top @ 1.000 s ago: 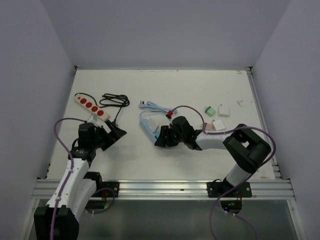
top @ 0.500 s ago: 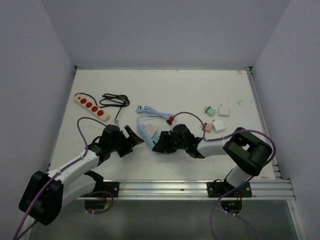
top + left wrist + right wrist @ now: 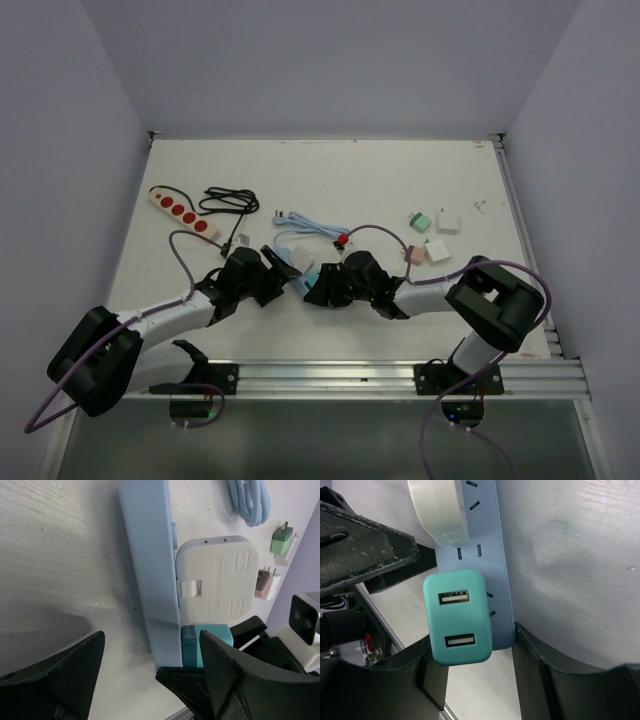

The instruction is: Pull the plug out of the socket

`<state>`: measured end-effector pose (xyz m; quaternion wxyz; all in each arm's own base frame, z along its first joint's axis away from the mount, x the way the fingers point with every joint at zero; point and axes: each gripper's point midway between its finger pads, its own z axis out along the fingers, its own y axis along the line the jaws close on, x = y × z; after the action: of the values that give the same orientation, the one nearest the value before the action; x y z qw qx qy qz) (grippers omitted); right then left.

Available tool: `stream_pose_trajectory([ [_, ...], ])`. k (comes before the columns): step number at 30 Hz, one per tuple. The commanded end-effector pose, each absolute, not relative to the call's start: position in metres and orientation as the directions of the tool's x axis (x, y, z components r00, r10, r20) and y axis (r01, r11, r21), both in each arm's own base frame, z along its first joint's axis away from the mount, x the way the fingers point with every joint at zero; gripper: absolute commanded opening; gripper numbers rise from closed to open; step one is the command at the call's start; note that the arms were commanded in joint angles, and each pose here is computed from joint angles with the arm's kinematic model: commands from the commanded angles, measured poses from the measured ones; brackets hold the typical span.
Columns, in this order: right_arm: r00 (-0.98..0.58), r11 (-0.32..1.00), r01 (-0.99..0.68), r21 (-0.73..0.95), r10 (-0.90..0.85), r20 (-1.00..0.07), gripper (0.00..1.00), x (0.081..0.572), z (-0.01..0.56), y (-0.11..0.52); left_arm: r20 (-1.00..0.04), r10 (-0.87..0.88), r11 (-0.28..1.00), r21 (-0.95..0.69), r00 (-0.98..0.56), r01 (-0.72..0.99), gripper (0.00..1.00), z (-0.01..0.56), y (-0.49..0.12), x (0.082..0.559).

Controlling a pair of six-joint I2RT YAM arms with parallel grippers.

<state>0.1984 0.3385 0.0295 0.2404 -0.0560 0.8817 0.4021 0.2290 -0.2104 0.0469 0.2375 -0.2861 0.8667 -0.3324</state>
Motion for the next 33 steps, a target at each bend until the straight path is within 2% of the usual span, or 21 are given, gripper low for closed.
stream_pose_trajectory([
  [1, -0.891, 0.739, -0.256, 0.624, 0.071, -0.449, 0.0, 0.194, 0.001, 0.324, -0.244, -0.716, 0.563, -0.755, -0.654, -0.335, 0.77, 0.066, -0.216, 0.254],
  [6, -0.889, 0.742, -0.258, 0.619, 0.069, -0.453, 0.0, 0.195, 0.0, 0.324, -0.226, -0.715, 0.559, -0.754, -0.661, -0.346, 0.71, 0.061, -0.221, 0.254],
  [13, -0.889, 0.75, -0.26, 0.608, 0.059, -0.453, 0.0, 0.196, -0.004, 0.324, -0.224, -0.687, 0.581, -0.74, -0.691, -0.338, 0.69, 0.052, -0.23, 0.246],
  [29, -0.887, 0.764, -0.29, 0.577, 0.012, -0.462, 0.0, 0.187, -0.006, 0.326, -0.252, -0.722, 0.579, -0.73, -0.644, -0.363, 0.56, 0.045, -0.224, 0.257],
  [32, -0.883, 0.762, -0.308, 0.569, -0.006, -0.469, 0.0, 0.184, -0.003, 0.329, -0.244, -0.72, 0.577, -0.731, -0.65, -0.364, 0.47, 0.042, -0.224, 0.254],
  [33, -0.88, 0.758, -0.319, 0.569, -0.015, -0.475, 0.01, 0.183, 0.0, 0.331, -0.242, -0.718, 0.578, -0.73, -0.652, -0.366, 0.41, 0.039, -0.223, 0.251],
])
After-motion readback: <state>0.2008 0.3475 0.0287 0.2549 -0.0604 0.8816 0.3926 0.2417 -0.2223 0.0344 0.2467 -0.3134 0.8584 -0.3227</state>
